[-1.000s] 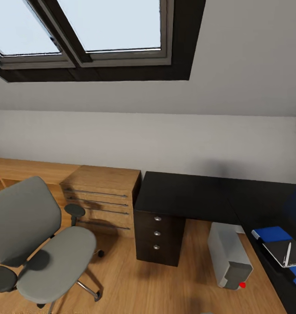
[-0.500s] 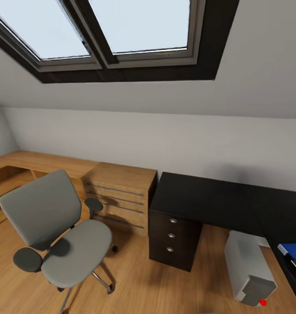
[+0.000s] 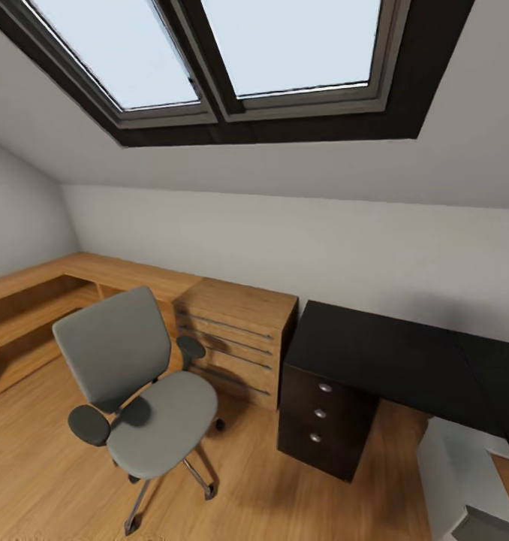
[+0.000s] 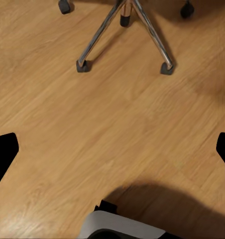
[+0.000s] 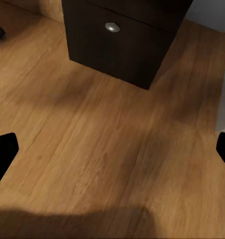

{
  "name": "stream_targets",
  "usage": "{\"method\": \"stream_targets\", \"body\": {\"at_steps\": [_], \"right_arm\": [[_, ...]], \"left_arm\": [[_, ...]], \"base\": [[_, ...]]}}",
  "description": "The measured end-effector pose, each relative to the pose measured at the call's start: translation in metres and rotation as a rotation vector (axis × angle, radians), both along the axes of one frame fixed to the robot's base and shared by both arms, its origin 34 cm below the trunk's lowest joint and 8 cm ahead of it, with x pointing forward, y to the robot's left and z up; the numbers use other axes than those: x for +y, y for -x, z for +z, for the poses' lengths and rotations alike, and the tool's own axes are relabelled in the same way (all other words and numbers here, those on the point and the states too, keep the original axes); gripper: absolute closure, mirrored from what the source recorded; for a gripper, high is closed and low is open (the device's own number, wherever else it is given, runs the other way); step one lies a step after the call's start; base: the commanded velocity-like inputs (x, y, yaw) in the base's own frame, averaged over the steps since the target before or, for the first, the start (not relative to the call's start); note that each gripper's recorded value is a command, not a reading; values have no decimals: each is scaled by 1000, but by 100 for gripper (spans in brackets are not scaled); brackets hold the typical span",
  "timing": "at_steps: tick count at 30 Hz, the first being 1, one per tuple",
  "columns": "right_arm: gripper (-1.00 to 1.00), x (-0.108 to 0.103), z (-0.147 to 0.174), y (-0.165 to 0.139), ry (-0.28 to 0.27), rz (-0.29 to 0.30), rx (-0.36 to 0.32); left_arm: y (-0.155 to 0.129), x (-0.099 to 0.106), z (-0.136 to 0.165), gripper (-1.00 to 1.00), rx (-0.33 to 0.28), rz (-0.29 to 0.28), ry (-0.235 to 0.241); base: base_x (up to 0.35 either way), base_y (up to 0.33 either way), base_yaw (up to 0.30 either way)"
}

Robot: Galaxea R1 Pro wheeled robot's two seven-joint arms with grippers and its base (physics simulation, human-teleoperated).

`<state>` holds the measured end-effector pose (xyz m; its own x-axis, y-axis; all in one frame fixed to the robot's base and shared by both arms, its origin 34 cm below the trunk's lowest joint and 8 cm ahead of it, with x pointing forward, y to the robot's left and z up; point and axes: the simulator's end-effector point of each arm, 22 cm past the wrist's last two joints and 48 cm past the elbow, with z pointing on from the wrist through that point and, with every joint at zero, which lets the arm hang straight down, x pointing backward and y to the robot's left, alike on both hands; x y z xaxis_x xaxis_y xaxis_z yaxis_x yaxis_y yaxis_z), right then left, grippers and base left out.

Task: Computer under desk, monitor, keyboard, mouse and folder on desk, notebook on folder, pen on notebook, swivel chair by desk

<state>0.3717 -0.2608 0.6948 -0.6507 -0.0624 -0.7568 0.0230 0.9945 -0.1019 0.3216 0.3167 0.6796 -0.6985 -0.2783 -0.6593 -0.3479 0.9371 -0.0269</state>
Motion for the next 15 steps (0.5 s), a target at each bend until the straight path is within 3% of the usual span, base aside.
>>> {"method": "stream_targets", "body": {"at_steps": [5, 15], "right_arm": [[-100, 0, 2, 16, -3, 5, -18], [-100, 1, 5, 15, -6, 5, -37]], "left_arm": [[-2, 1, 1, -100, -5, 0, -1], [6, 2, 0, -100, -11, 5, -7]], "base": [[0, 0, 226], [0, 0, 196]]}}
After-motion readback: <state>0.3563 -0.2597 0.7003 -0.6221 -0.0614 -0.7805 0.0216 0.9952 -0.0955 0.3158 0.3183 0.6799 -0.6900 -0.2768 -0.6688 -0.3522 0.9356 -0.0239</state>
